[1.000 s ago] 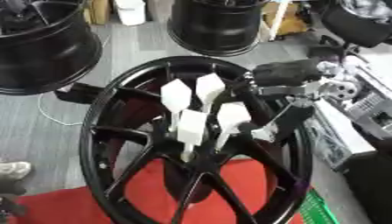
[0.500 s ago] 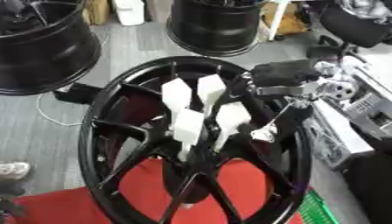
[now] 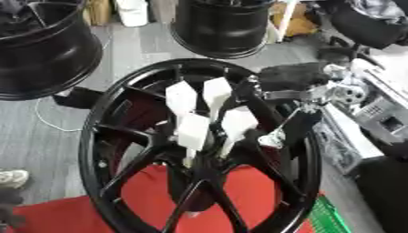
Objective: Pull the pin out of the wheel hub.
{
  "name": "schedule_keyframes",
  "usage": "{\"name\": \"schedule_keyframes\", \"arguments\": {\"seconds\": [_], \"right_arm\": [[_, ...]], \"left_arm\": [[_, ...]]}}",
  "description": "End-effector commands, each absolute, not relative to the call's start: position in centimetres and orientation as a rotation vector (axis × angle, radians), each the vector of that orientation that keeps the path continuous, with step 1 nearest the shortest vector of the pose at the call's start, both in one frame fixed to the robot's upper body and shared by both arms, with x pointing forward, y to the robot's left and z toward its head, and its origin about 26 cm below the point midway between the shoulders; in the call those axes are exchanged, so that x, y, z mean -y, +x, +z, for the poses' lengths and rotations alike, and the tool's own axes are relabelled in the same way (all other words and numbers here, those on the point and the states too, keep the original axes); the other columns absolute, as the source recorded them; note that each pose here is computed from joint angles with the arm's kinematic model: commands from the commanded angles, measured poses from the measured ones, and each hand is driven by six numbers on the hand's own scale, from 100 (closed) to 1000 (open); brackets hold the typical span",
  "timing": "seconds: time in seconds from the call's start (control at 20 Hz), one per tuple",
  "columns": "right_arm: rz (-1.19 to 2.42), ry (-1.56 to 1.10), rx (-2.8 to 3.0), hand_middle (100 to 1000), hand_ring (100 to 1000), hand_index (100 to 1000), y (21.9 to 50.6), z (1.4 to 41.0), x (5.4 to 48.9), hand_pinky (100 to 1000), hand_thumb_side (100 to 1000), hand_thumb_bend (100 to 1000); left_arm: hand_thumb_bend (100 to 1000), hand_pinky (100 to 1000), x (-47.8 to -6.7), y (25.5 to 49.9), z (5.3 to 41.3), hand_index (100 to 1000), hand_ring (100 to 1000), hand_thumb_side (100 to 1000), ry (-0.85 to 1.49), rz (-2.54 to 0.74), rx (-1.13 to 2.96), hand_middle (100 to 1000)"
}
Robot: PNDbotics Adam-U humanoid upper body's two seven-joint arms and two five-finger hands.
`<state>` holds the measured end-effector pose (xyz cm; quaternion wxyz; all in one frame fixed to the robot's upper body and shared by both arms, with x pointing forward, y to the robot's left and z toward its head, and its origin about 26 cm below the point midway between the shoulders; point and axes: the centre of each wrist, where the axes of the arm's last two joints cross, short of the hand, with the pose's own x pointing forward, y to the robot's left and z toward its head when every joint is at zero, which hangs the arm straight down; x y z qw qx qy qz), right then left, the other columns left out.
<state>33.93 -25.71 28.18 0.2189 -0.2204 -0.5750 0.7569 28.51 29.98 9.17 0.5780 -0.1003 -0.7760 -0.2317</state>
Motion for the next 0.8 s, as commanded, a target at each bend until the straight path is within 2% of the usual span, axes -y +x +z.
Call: {"name": "schedule_keyframes", "arguments": {"seconds": [0.05,0.5,0.55,0.6,0.8], "right_arm": [[2.082,-0.63,1.638,261,307,379,33.6,29.3,25.8,283,272,100],[2.046,-0.556,1.746,227,311,349,31.9,31.5,25.7,270,249,100],[2.043,-0.555,1.758,228,312,350,31.6,31.9,25.8,271,341,100],[2.036,-0.557,1.771,228,312,351,31.2,32.3,25.9,272,246,100],[1.993,-0.59,1.817,232,314,355,29.7,34.1,26.8,279,244,100]], "left_arm": [[115,654,-30.0,28.5,9.6,787,498,971,-0.227,-0.554,1.828,639],[117,655,-30.3,28.4,9.4,787,497,972,-0.22,-0.551,1.814,639],[117,655,-30.4,28.4,9.4,787,497,972,-0.217,-0.551,1.812,640],[118,655,-30.4,28.3,9.3,787,497,972,-0.214,-0.55,1.809,640],[119,655,-30.8,28.2,9.2,787,497,972,-0.201,-0.547,1.796,640]]}}
